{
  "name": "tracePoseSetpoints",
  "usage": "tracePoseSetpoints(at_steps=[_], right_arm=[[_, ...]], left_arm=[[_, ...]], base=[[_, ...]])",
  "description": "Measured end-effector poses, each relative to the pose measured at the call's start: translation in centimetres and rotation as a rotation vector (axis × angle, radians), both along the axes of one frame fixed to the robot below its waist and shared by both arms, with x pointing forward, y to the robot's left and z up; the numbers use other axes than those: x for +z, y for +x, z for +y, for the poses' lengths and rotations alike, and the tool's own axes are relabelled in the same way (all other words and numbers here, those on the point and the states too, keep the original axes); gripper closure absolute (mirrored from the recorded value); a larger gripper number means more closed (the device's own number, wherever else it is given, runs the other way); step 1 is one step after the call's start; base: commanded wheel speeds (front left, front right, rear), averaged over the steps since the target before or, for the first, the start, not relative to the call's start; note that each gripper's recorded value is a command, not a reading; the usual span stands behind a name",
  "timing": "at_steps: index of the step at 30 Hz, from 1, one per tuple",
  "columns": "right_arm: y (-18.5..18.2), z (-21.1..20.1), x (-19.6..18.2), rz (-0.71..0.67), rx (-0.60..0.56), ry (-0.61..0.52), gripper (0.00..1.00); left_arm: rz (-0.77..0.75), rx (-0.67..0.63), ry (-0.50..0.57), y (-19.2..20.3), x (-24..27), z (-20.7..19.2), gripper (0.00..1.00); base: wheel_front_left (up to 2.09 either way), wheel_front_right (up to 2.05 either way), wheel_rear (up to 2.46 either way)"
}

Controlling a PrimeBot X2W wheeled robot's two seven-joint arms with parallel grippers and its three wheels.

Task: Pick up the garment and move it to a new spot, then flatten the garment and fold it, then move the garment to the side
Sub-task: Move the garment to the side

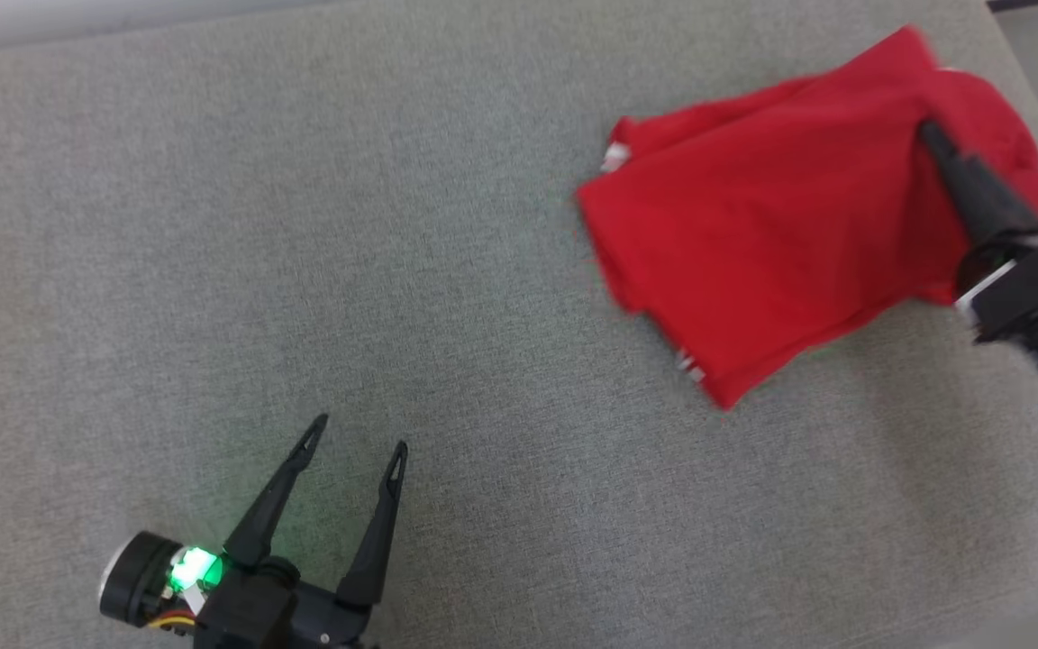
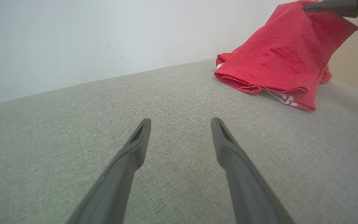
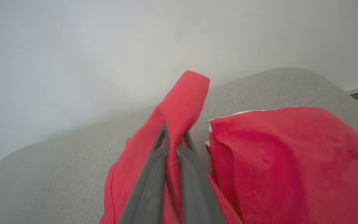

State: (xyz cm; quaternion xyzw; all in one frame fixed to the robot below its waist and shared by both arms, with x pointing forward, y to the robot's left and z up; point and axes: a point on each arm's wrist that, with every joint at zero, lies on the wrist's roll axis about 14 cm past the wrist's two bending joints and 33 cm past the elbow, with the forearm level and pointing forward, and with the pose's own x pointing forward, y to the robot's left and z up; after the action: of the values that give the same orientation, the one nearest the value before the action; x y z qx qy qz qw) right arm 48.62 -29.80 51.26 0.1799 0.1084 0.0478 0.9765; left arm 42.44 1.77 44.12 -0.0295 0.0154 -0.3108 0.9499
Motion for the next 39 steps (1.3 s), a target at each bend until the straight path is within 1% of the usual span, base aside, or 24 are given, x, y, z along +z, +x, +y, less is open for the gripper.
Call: tracePoseSetpoints(at_steps=[6, 11, 18, 26, 29, 30, 31, 33, 34, 35, 36, 38, 39], right_arm=[[1.7, -2.8, 1.2, -0.012, -0.029, -0.085, 1.0], [2.2, -5.4, 0.9, 0.02, -0.066, -0.155, 1.0], [1.2, -10.6, -1.8, 0.144, -0.169, -0.276, 1.0], [2.6, -12.4, -4.1, 0.184, -0.22, -0.4, 1.0], [2.9, -13.4, -4.7, 0.201, -0.245, -0.461, 0.89], [3.0, -13.5, -4.8, 0.201, -0.255, -0.468, 0.81], [3.2, -13.6, -4.9, 0.2, -0.257, -0.483, 0.87], [3.5, -13.4, -5.0, 0.192, -0.255, -0.501, 0.89], [3.7, -13.3, -5.0, 0.186, -0.259, -0.503, 0.76], [3.8, -13.3, -5.0, 0.182, -0.262, -0.511, 0.76], [3.8, -13.4, -5.0, 0.182, -0.263, -0.52, 0.0], [3.5, -13.8, -5.0, 0.187, -0.271, -0.561, 0.0], [3.5, -13.8, -5.0, 0.187, -0.271, -0.561, 0.0]], left_arm=[[0.016, -0.014, 0.007, 1.0, -1.4, -0.1, 0.0], [0.028, -0.033, 0.004, 1.6, -2.4, -0.5, 0.0], [0.041, -0.042, 0.007, 2.0, -3.4, -0.4, 0.0], [0.028, -0.037, 0.018, 2.6, -3.4, 0.2, 0.0], [0.026, -0.03, 0.022, 2.7, -3.4, 0.6, 0.0], [0.027, -0.026, 0.025, 2.7, -3.4, 0.7, 0.0], [0.027, -0.023, 0.027, 2.7, -3.4, 0.8, 0.0], [0.025, -0.017, 0.03, 2.7, -3.3, 1.0, 0.0], [0.025, -0.015, 0.032, 2.7, -3.3, 1.1, 0.0], [0.025, -0.013, 0.034, 2.7, -3.3, 1.2, 0.0], [0.024, -0.012, 0.035, 2.7, -3.3, 1.2, 0.0], [0.021, -0.012, 0.036, 2.6, -3.1, 1.2, 0.0], [0.021, -0.012, 0.036, 2.6, -3.1, 1.2, 0.0]], base=[[0.0, 0.0, 0.0], [0.0, 0.0, 0.0], [0.0, 0.0, 0.0], [0.0, 0.0, 0.0], [0.0, 0.0, 0.0], [0.0, 0.0, 0.0], [0.0, 0.0, 0.0], [0.0, 0.0, 0.0], [0.0, 0.0, 0.0], [0.0, 0.0, 0.0], [0.0, 0.0, 0.0], [0.0, 0.0, 0.0], [0.0, 0.0, 0.0]])
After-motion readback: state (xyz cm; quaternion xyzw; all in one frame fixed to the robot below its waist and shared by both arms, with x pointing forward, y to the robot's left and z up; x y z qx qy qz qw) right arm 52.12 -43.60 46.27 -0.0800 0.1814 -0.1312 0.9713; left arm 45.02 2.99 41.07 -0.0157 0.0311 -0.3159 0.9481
